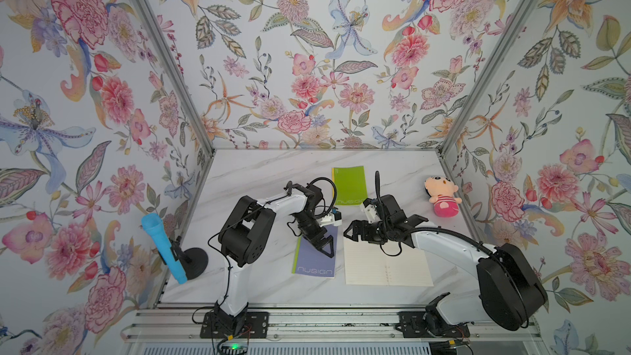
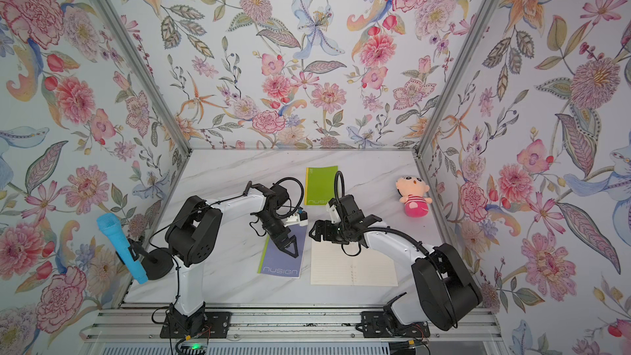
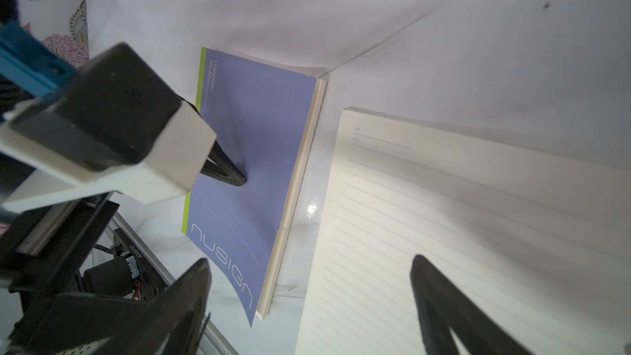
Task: Close the notebook
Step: Move the notebook to the center of the board.
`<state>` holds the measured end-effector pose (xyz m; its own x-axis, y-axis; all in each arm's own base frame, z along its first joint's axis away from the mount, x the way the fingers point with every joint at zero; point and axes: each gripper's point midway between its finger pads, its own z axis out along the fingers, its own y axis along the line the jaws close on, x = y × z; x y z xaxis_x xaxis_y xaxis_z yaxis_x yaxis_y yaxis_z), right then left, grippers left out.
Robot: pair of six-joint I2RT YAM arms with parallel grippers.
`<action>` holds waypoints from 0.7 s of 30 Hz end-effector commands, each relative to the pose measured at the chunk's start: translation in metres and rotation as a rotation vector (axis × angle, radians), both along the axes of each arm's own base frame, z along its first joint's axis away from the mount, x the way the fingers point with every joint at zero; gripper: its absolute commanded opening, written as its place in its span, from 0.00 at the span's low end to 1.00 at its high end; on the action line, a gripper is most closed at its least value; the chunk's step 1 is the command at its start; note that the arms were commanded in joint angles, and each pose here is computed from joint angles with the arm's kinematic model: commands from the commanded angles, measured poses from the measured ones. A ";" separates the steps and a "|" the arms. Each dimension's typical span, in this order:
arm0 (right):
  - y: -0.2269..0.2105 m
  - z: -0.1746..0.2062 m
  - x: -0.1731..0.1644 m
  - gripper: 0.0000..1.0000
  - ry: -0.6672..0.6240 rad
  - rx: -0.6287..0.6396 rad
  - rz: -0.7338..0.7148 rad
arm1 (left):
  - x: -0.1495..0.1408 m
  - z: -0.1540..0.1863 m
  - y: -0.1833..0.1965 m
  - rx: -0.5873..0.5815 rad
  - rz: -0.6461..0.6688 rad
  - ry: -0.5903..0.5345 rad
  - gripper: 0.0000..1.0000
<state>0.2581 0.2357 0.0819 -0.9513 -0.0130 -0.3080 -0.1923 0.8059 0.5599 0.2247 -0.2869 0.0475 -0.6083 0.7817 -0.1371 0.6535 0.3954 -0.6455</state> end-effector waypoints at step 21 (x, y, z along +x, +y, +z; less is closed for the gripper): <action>0.030 0.001 0.016 0.91 0.024 0.032 0.089 | 0.110 -0.047 0.062 0.151 0.185 -0.105 1.00</action>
